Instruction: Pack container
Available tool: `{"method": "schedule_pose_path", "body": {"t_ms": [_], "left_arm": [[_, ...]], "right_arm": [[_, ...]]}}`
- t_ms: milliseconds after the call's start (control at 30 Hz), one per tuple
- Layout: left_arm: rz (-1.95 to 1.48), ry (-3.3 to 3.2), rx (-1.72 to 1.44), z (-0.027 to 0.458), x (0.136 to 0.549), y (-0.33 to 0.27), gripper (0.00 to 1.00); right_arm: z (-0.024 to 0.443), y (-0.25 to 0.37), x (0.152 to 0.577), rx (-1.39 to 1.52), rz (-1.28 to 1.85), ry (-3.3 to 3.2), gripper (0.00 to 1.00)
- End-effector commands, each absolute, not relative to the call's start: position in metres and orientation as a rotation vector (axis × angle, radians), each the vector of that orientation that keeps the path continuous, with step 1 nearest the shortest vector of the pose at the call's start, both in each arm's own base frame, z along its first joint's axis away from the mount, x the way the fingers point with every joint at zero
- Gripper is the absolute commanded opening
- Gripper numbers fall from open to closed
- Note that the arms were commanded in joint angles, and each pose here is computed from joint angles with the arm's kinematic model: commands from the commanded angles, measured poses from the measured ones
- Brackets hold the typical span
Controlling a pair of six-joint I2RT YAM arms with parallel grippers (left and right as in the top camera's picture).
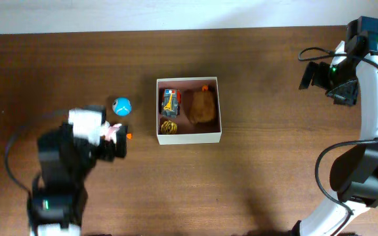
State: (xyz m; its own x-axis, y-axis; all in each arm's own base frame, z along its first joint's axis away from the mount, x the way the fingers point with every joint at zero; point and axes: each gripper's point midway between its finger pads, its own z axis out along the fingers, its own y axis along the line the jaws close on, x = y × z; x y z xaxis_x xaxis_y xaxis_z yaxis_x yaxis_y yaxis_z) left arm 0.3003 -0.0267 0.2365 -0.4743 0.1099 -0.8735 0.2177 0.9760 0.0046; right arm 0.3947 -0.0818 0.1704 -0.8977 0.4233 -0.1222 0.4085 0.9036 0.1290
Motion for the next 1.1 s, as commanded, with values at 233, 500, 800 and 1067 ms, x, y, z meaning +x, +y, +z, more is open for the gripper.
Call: {"method": "schedule_pose_path", "body": {"t_ms": [233,500,800,1067], "left_arm": [[-0.305,2.448,0.227,0.161,0.335,-0.037,1.00],[-0.326,2.666,0.192,0.087,0.341,-0.033,1.00],[-0.186,2.837,0.048,0.034,0.338,-0.010,1.00],[-0.109,2.836,-0.012,0.033,0.341,0.000,0.70]], "right_arm": [[0.174,-0.084,0.394,0.654,0.137,2.908,0.99],[0.174,-0.084,0.394,0.654,0.137,2.908,0.99],[0.174,-0.084,0.394,0.654,0.137,2.908,0.99],[0.174,-0.084,0.394,0.654,0.137,2.908,0.99]]}}
